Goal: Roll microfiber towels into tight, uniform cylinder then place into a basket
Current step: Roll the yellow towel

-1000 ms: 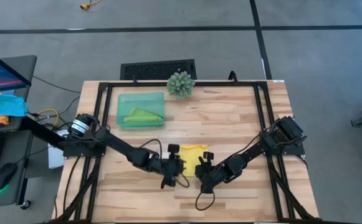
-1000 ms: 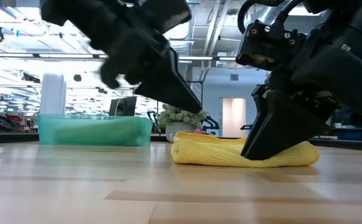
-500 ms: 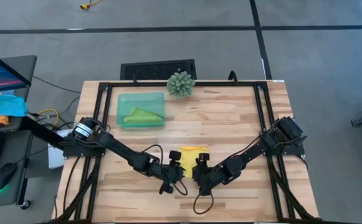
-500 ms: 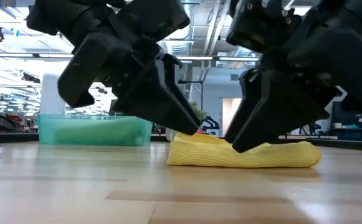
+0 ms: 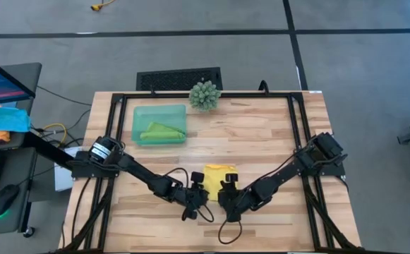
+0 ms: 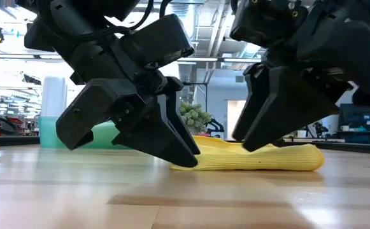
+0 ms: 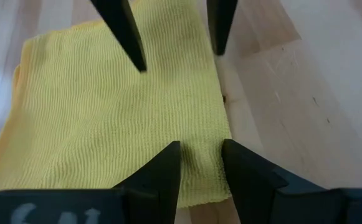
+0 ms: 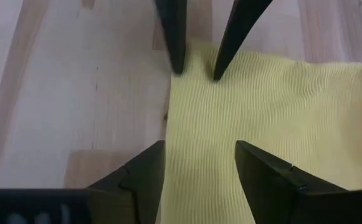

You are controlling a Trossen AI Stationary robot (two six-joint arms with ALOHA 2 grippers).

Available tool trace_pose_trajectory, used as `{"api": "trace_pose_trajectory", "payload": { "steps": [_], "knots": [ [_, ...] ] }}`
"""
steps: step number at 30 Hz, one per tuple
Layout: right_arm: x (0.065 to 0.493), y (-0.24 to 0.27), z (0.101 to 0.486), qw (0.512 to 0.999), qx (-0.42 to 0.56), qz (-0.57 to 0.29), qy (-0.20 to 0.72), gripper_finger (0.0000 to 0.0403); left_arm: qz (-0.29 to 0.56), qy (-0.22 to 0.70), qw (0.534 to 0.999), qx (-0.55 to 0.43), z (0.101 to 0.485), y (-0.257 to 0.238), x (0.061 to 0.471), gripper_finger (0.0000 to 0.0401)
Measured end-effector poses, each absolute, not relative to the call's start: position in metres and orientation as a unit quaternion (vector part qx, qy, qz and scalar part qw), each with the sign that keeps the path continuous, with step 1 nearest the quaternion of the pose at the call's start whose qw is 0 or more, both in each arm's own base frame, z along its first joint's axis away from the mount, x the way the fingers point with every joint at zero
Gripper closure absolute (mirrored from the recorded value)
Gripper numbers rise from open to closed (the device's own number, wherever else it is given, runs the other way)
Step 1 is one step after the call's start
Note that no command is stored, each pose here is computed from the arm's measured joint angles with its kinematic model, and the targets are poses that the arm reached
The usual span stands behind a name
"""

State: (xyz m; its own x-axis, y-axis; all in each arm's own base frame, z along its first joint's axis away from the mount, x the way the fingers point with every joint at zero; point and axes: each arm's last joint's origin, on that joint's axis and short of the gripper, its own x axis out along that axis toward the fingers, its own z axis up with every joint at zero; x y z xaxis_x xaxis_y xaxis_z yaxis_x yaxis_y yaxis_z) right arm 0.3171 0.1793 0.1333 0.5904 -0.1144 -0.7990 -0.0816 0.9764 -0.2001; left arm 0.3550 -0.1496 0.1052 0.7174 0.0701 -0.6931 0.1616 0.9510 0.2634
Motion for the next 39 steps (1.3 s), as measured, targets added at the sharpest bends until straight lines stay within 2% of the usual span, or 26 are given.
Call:
{"api": "trace_pose_trajectory", "payload": {
  "steps": [12, 22, 39],
  "knots": [
    [0.302, 0.201, 0.160, 0.840, -0.120, -0.036, 0.528, 0.0211, -0.026, 0.378, 0.908, 0.177, 0.124, -0.158, 0.343, 0.0285],
    [0.287, 0.216, 0.151, 0.847, -0.116, -0.024, 0.518, 0.0227, -0.026, 0.373, 0.908, 0.187, 0.132, -0.161, 0.338, 0.0285],
    [0.287, 0.197, 0.130, 0.852, -0.104, -0.050, 0.511, 0.0230, -0.025, 0.380, 0.906, 0.187, 0.123, -0.159, 0.340, 0.0285]
  ]
}}
